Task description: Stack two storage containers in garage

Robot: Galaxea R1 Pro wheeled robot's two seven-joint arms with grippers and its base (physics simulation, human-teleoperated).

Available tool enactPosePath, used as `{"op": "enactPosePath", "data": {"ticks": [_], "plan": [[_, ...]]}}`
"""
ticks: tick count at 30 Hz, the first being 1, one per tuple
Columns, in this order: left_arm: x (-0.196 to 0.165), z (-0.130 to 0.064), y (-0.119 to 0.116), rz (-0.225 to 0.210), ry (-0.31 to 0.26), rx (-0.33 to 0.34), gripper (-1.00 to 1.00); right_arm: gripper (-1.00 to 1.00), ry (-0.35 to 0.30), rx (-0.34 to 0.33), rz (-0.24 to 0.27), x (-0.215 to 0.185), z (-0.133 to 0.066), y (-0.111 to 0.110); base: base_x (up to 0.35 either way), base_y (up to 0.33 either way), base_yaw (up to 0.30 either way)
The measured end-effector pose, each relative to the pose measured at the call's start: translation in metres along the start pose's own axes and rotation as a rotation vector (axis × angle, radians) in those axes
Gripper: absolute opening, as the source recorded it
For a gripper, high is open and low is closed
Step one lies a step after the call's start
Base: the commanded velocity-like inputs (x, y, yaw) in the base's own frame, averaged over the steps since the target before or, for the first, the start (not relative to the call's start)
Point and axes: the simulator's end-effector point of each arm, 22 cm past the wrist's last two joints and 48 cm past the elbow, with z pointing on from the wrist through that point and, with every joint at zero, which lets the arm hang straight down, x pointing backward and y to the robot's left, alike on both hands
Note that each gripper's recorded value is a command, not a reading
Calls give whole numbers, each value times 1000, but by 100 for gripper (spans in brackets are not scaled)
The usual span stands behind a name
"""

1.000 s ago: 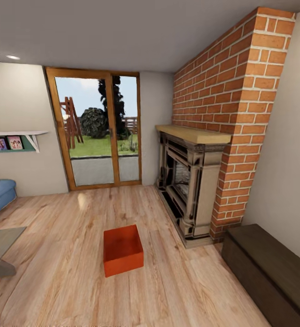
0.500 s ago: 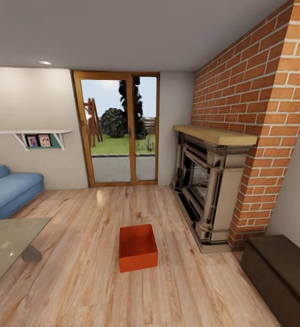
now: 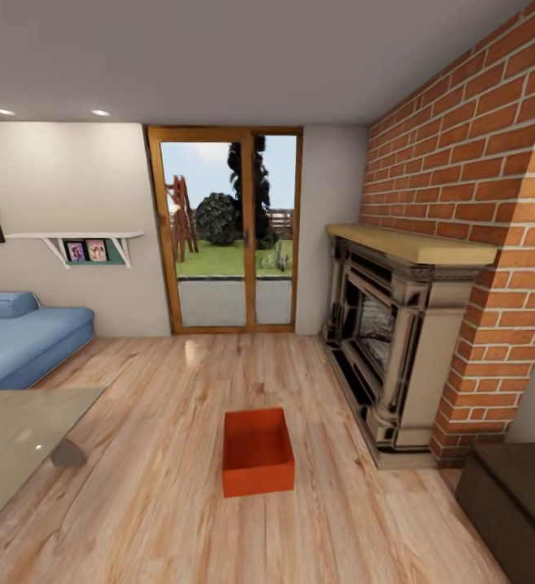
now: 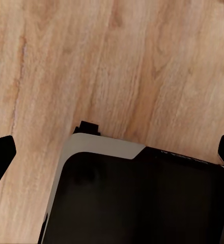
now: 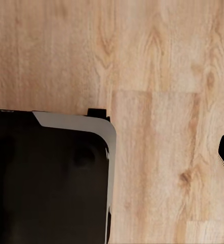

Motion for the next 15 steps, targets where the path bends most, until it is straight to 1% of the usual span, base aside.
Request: {"op": "enactPosePath", "data": {"ticks": [15], "plan": [[0, 0, 0, -1, -1, 0, 100, 100, 0, 1, 1, 0, 0, 0, 320, 0, 0]]}}
